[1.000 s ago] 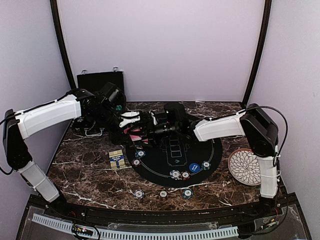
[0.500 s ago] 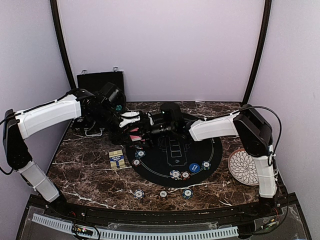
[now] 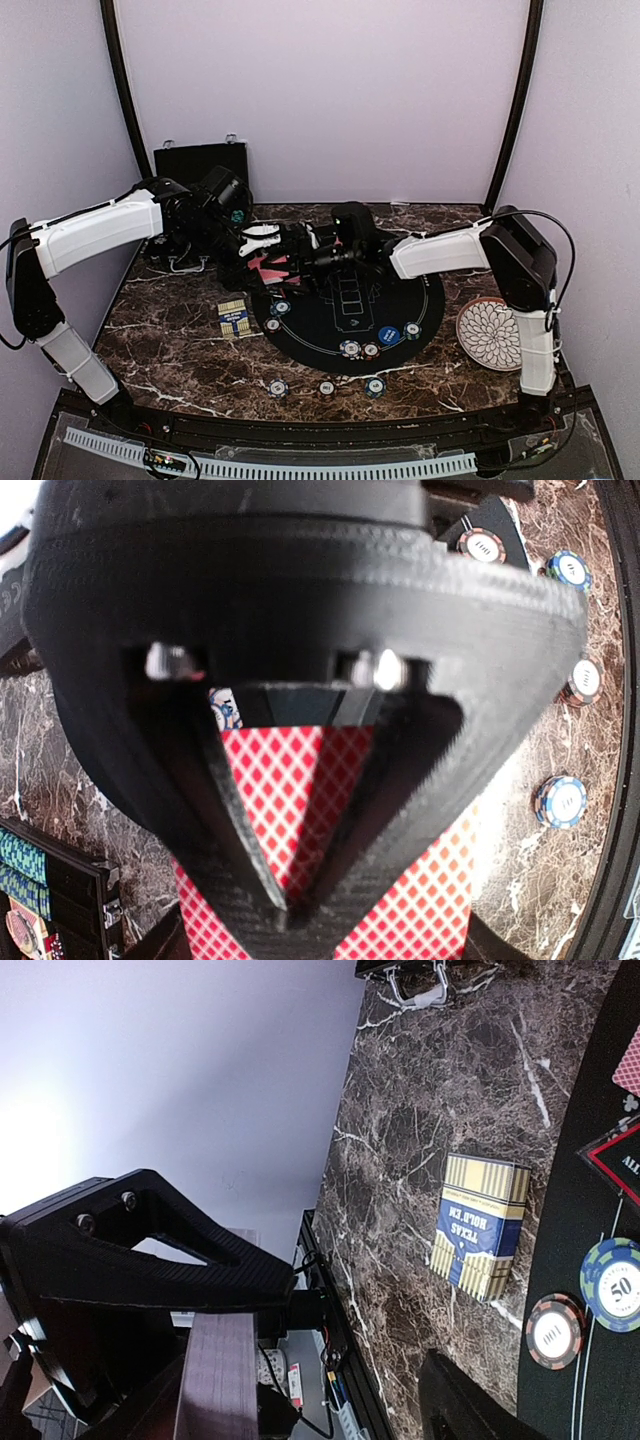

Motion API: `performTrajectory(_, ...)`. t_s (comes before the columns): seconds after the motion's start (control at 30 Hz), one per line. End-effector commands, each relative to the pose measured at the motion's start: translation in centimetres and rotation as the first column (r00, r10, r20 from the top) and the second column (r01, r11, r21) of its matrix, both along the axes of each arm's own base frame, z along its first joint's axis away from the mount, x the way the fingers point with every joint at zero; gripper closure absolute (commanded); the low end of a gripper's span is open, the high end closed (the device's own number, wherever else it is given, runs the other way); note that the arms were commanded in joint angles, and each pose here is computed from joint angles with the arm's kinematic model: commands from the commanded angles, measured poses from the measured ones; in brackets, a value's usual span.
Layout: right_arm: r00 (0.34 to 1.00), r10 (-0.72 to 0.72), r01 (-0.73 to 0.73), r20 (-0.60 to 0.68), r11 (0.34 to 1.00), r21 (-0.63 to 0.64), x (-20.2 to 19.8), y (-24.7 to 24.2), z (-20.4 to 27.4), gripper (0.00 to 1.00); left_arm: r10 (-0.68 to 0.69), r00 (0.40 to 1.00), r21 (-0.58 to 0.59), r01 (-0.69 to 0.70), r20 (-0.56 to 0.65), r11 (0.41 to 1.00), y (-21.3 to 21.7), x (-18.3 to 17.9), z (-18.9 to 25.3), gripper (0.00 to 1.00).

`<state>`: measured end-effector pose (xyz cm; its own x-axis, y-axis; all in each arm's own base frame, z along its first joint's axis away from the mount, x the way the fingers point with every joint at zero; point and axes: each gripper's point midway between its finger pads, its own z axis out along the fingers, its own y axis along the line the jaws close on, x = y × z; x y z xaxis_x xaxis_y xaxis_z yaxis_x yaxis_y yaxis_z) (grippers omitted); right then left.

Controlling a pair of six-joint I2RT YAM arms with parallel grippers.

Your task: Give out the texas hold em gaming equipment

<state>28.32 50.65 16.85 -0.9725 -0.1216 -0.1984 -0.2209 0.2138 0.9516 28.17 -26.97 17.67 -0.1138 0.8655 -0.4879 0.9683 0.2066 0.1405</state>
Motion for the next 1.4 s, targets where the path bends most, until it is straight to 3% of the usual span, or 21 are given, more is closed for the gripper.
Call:
performTrajectory(0.0, 1.0, -0.025, 0.026, 0.015, 0.998, -0.051, 0.6, -1.4, -0.2, 0.27, -0.003, 0.999, -0.062, 0.006, 0.05, 0.998, -0.1, -0.3, 2.9, 1.0)
performTrajectory(0.3, 0.998, -0.016, 0.016, 0.068, 1.0, -0.001, 0.6, -1.9, 3.8, 0.31, -0.004, 0.999, -0.056, 0.007, 0.047, 0.998, 0.0, -0.4, 2.6, 1.0)
performTrajectory(0.63, 0.997, 0.004, -0.006, 0.071, 0.999, 0.036, 0.3, -2.2, 5.5, 0.46, -0.003, 0.999, -0.051, 0.005, 0.043, 0.999, 0.0, -0.3, 2.4, 1.0)
performTrajectory(1.37, 0.998, 0.029, -0.033, 0.063, 0.997, 0.076, -1.1, -3.0, 7.4, 0.94, -0.001, 0.999, -0.039, 0.002, 0.036, 0.999, 0.1, -0.3, 1.9, 1.0)
